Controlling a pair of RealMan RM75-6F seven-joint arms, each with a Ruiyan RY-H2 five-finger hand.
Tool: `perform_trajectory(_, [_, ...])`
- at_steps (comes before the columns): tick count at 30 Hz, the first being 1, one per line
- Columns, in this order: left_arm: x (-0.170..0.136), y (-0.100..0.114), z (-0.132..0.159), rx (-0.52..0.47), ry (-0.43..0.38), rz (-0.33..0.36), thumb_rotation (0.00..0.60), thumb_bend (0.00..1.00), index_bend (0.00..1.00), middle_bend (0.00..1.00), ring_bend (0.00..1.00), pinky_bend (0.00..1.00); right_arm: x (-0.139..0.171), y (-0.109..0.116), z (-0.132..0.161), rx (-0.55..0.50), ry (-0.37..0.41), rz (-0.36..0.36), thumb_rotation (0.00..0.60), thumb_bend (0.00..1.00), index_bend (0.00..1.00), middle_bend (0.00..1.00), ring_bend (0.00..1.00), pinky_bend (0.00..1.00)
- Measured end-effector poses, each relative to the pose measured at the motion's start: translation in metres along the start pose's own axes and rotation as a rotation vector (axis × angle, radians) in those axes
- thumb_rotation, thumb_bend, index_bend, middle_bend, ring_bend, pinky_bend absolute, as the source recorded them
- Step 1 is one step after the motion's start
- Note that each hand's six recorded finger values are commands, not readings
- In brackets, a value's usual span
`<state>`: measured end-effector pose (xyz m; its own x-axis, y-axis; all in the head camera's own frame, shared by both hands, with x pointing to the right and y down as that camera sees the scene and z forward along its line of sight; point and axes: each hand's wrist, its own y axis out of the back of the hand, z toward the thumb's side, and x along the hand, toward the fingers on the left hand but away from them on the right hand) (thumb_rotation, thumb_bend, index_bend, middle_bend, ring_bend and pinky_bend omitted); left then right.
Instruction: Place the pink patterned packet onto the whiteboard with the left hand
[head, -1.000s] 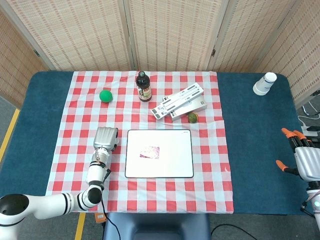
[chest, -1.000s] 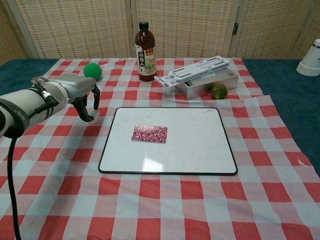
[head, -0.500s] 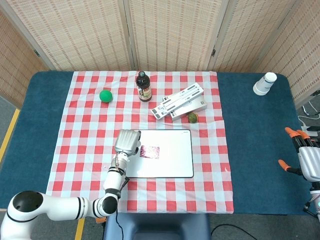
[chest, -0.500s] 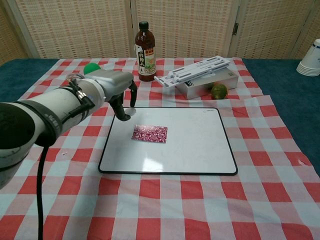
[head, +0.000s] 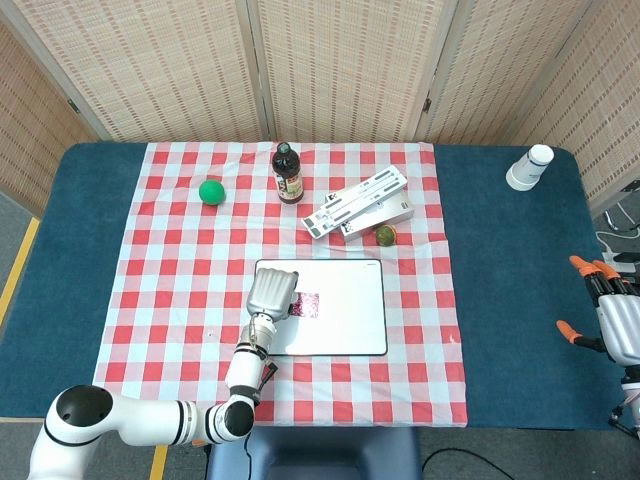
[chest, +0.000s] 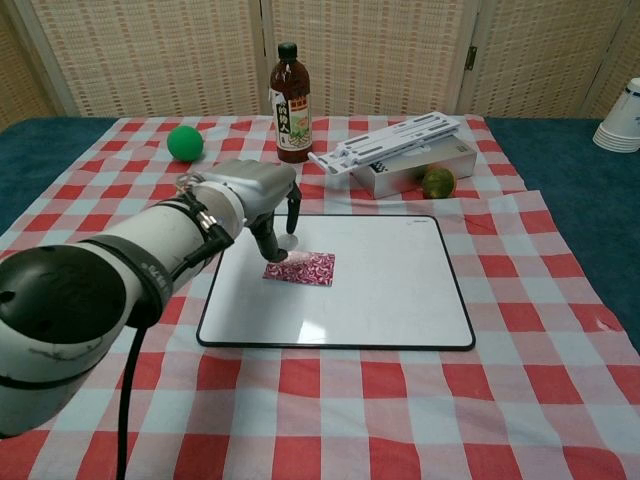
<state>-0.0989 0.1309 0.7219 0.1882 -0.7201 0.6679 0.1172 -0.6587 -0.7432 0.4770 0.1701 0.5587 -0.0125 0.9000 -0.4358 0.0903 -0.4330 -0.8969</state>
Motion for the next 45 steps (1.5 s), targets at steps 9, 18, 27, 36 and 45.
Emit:
perform_trajectory(9, [-0.001, -0.006, 0.017, -0.012, -0.017, -0.011, 0.6, 0.32, 0.53, 1.0, 1.0, 0.95, 0.001, 0.003, -0.002, -0.011, -0.002, -0.009, 0.6, 0.15, 0.08, 0.14, 0.0, 0.26])
perform_trajectory(18, [-0.001, -0.006, 0.021, 0.002, -0.015, -0.005, 0.6, 0.33, 0.53, 1.0, 1.0, 0.95, 0.002, 0.006, -0.003, -0.019, 0.002, -0.012, 0.6, 0.15, 0.08, 0.14, 0.0, 0.26])
perform_trajectory(27, [0.007, -0.009, 0.014, 0.009, 0.005, -0.014, 0.6, 0.33, 0.53, 1.0, 1.0, 0.95, 0.0, 0.006, -0.006, -0.026, -0.006, -0.009, 0.6, 0.15, 0.08, 0.14, 0.0, 0.26])
perform_trajectory(36, [0.008, -0.016, 0.011, 0.003, 0.011, -0.029, 0.6, 0.33, 0.53, 1.0, 1.0, 0.95, -0.002, 0.005, -0.006, -0.027, -0.011, -0.009, 0.6, 0.15, 0.08, 0.14, 0.0, 0.26])
perform_trajectory(45, [0.007, -0.014, 0.013, -0.009, 0.008, -0.021, 0.6, 0.33, 0.52, 1.0, 1.0, 0.95, -0.002, 0.006, -0.007, -0.03, -0.015, -0.01, 0.6, 0.15, 0.08, 0.14, 0.0, 0.26])
